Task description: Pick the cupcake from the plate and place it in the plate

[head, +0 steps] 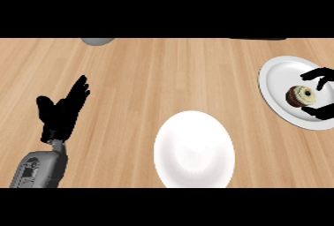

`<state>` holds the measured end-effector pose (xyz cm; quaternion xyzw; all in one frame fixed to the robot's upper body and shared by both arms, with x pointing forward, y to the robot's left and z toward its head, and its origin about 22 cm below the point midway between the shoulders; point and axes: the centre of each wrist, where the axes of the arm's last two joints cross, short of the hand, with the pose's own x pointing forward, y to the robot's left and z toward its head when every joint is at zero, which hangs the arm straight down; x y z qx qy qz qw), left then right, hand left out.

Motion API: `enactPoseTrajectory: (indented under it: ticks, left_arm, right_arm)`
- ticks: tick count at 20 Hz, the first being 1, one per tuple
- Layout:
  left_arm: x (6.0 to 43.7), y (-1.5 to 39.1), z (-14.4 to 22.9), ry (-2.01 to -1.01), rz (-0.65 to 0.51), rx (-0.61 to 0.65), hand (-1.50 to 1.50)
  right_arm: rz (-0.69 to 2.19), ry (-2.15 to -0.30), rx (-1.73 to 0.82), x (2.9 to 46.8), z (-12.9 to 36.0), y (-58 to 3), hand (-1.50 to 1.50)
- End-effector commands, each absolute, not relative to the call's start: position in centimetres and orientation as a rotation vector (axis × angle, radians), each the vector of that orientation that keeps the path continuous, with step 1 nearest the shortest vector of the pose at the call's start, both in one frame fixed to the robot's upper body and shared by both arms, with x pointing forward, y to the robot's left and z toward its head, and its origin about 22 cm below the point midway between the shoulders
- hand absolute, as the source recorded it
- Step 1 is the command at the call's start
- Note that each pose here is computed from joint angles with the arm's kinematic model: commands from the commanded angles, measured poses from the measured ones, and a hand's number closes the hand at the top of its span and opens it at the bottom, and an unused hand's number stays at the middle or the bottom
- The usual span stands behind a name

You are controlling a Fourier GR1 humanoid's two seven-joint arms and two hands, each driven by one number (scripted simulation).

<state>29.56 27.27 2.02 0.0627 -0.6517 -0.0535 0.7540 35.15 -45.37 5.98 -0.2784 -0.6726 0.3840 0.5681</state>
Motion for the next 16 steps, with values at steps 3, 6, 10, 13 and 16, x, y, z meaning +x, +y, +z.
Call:
enactPoseTrajectory:
  ticks: [3, 6, 10, 13, 16]
  left_arm:
    - [29.5, 26.4, 2.9, -1.429, -0.125, 0.131, 0.00]
    - [29.2, 28.8, 1.6, -1.423, -0.108, 0.135, 0.00]
    - [28.8, 28.4, 2.3, -1.413, -0.091, 0.142, 0.00]
    - [28.5, 27.7, 1.5, -1.410, -0.087, 0.157, 0.00]
    - [28.8, 27.7, 1.6, -1.411, -0.095, 0.162, 0.00]
  right_arm:
    - [0.900, -1.695, -0.579, 34.8, 5.8, -46.9, -1.50]
    - [0.821, -1.897, -0.525, 35.6, 7.0, -46.7, -1.50]
    - [0.685, -2.071, -0.246, 35.6, 8.2, -47.3, -1.50]
    - [0.564, -2.034, -0.166, 35.9, 8.7, -47.4, -1.50]
    - [0.453, -1.901, -0.076, 35.5, 8.9, -48.2, -1.50]
